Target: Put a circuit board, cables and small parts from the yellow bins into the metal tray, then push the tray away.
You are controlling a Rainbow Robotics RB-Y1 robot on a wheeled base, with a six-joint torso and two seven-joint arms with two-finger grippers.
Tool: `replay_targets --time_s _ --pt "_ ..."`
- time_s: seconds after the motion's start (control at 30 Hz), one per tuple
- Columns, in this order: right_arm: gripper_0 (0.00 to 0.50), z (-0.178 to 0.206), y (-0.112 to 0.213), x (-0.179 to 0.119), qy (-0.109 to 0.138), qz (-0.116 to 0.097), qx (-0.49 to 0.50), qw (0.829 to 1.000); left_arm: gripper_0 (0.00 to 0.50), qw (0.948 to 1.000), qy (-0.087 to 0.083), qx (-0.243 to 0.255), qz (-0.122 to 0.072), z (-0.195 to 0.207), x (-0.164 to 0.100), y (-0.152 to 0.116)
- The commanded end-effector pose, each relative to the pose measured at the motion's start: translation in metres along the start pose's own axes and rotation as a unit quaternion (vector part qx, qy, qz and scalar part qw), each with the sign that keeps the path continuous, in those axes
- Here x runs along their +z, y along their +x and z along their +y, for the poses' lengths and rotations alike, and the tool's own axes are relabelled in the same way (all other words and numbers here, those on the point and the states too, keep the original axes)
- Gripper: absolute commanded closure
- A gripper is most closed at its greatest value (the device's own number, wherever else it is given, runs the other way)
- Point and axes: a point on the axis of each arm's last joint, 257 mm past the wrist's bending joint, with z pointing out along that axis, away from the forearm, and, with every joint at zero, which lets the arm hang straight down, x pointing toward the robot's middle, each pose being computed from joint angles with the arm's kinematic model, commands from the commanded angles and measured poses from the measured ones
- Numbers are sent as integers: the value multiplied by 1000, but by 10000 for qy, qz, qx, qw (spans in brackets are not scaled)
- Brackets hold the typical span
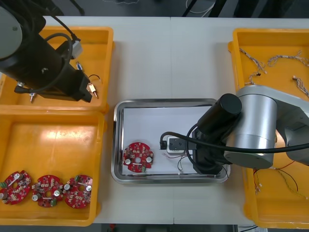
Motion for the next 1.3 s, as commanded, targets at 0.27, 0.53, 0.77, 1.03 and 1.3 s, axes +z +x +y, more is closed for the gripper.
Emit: replay_targets --time_s 0.27,0.53,0.77,1.03,1.3 --pt "500 -10 -12 14 213 -79 -152 9996 0 9940 -984 -192 -443 86 -37 -48" --pt "500 -16 -23 28 248 -189 -6 9995 0 9933 -1073 128 -408 105 -47 -64" --pt "500 -18 -29 33 273 -281 98 9992 0 9908 -1235 503 -219 129 -52 -74" --pt "18 -22 -24 33 345 -210 101 9991 0 9879 -1379 703 113 157 -50 -72" --pt "0 -29 -18 29 498 -110 55 9987 0 9858 -1449 767 363 177 -51 -72"
